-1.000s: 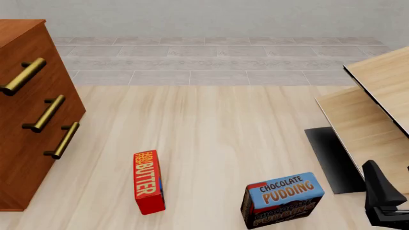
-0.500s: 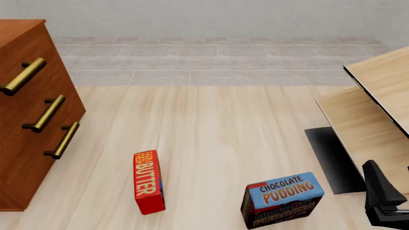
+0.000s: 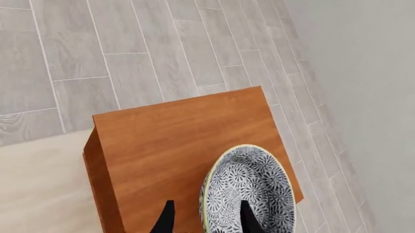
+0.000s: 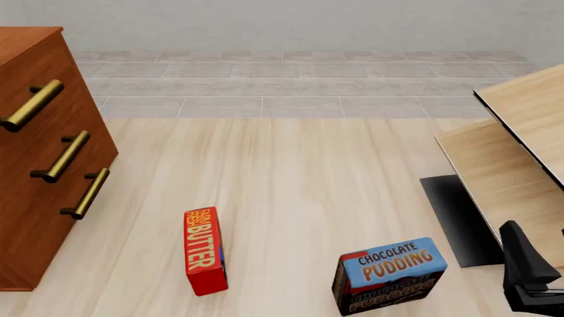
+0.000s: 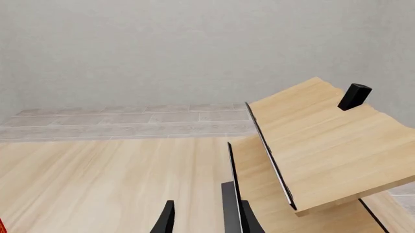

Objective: Close the top drawer of the cabinet and put the bowl on top of it.

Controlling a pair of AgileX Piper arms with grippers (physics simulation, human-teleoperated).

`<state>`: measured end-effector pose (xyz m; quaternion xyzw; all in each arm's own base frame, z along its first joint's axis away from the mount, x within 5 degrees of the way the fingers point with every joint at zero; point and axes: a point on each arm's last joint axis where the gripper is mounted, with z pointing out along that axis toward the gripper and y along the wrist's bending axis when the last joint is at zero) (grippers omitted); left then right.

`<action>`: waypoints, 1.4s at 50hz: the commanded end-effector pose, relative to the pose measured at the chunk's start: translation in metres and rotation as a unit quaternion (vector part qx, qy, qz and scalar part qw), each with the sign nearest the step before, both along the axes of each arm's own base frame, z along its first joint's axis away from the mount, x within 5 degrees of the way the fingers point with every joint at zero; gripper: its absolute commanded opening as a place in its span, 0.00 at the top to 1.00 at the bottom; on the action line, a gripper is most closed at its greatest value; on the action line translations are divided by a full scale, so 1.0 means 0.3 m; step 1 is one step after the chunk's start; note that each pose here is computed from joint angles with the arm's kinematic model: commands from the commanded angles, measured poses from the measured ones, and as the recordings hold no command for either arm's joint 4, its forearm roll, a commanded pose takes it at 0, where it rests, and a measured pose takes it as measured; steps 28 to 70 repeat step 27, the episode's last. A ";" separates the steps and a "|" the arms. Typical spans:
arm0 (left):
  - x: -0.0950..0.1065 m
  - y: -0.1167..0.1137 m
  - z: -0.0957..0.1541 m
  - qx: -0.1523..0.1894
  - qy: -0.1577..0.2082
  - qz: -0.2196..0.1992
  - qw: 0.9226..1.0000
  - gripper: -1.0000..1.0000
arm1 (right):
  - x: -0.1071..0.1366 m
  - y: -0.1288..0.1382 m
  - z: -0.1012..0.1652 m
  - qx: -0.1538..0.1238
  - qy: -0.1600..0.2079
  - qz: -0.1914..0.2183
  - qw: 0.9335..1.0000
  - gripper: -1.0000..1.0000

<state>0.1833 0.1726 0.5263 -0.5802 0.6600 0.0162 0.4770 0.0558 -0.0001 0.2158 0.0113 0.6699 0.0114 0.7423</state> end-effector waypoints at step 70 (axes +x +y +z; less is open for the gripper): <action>-0.190 -0.180 0.286 0.181 -0.082 -0.032 0.980 0.00 | 0.000 0.001 -0.001 -0.001 0.002 0.002 1.000 0.00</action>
